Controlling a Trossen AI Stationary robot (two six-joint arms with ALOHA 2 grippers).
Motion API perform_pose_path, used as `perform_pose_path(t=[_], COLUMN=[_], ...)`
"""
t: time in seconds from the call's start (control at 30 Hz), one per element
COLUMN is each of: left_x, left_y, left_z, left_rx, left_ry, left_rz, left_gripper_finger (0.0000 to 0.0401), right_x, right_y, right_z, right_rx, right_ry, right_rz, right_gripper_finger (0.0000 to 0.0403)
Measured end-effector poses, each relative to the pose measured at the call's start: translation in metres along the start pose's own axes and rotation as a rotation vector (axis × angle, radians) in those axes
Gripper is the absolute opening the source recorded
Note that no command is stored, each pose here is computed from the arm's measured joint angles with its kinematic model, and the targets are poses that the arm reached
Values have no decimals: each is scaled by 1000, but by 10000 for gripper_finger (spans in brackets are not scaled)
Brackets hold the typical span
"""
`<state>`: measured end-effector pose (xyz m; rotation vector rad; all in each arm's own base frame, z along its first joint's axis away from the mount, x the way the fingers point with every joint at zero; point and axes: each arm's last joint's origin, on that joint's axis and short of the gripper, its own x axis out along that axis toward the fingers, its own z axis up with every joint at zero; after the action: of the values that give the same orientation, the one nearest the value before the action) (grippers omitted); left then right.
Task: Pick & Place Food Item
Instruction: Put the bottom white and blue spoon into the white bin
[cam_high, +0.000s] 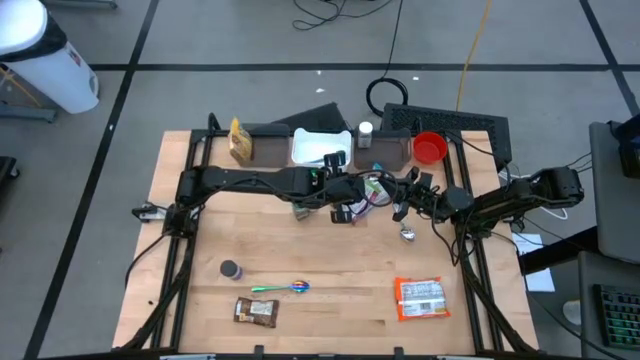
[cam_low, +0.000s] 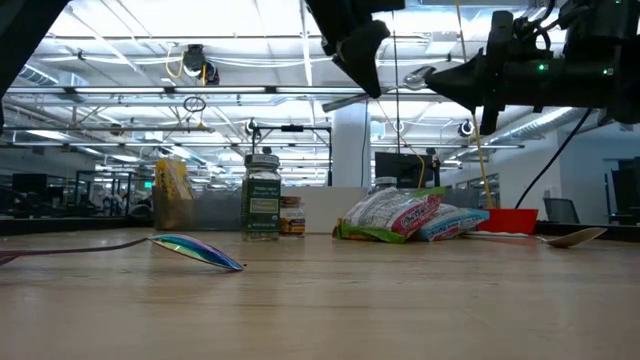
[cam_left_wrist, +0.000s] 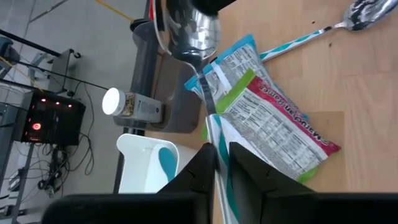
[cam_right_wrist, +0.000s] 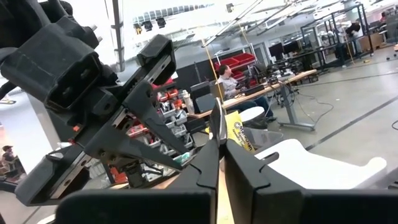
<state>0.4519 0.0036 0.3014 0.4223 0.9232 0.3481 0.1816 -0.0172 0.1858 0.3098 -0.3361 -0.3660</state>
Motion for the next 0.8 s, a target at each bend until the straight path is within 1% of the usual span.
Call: perform_pose_path(t=[0.23,0.4,0.5,0.6,0.8], left_x=[0,0,0,1,3], left_y=[0,0,1,1,5], left_z=[0,0,0,0,-1], left_rx=[1,-7,-11,-7,0], left_ry=[-1,2,7,11,17], left_rz=[-7,7,30,48,57], left_gripper_finger=[43,16,16,16,15], right_x=[0,0,0,0,0], right_y=[0,0,0,0,1], right_z=[0,0,0,0,1], right_rx=[-1,-1,-1,-3,-21], right_ry=[-1,-1,-1,0,-3], right_rz=[2,2,4,10,31], right_gripper_finger=[1,1,5,17,54])
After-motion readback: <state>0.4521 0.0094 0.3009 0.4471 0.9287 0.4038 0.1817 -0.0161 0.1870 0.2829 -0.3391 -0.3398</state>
